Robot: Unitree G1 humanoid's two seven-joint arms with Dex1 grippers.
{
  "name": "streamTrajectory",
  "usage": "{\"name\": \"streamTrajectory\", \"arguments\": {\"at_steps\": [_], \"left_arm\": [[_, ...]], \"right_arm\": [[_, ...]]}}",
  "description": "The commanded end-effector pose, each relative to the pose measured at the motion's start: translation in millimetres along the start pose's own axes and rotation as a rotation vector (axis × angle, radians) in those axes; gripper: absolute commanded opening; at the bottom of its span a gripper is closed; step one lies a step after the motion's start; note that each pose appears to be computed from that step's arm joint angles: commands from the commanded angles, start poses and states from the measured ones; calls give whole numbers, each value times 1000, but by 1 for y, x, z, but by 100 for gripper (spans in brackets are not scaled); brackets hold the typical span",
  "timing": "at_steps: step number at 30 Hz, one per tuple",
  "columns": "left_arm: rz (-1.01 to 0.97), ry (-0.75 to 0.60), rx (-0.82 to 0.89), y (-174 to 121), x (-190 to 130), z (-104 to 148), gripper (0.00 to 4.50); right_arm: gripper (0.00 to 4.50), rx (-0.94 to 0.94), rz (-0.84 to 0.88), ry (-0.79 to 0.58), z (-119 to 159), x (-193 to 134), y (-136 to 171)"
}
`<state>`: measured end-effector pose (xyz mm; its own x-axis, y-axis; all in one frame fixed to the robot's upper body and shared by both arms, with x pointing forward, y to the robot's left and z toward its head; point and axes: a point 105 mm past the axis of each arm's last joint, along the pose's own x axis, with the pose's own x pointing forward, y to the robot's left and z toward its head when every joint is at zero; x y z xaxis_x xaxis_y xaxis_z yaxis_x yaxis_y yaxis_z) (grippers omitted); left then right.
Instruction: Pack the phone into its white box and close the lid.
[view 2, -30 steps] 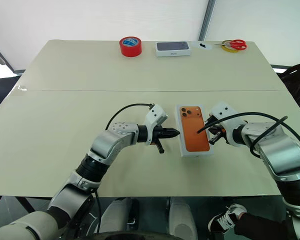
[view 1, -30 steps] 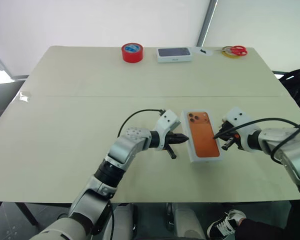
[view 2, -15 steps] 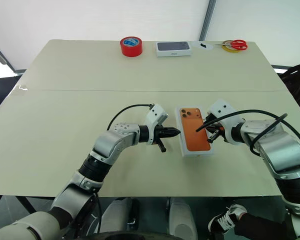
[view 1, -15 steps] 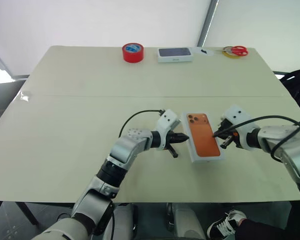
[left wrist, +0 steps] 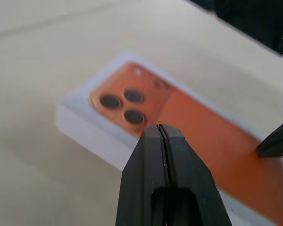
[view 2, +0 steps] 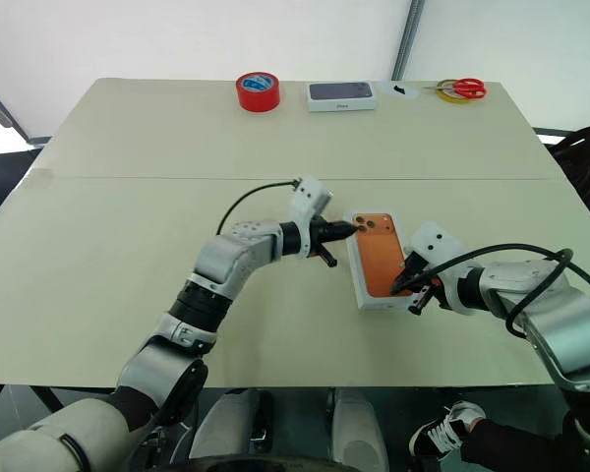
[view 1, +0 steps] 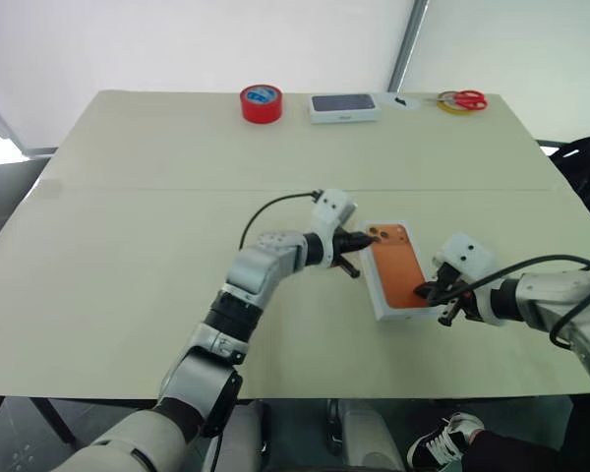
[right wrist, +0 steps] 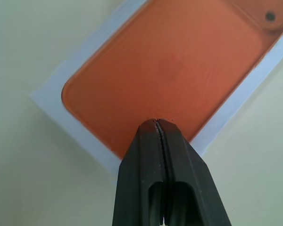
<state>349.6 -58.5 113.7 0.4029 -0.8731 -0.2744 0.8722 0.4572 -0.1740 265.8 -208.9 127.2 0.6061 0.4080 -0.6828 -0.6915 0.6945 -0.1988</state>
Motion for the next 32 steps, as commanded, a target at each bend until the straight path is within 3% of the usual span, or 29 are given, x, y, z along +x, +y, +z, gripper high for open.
{"name": "streamTrajectory", "arguments": {"at_steps": [1,9,14,17,22,26,32], "left_arm": [[11,18,61,-2,7,5,0],[141,-130,51,30,-24,33,0],[321,-187,132,64,-85,39,0],[479,-162,184,88,-141,24,0],[600,-143,205,96,-187,10,0],[669,-151,159,99,-210,0,0],[718,-160,144,99,-219,-3,0]], "right_arm": [[2,8,-31,-5,0,-2,-1],[2,1,-196,-163,24,-22,-40],[2,11,-353,-355,44,-37,-79],[2,113,-342,-443,47,-36,-95],[2,172,-291,-510,45,-30,-104],[2,209,-252,-511,39,-20,-104],[2,208,-201,-511,42,-10,-98]]}}
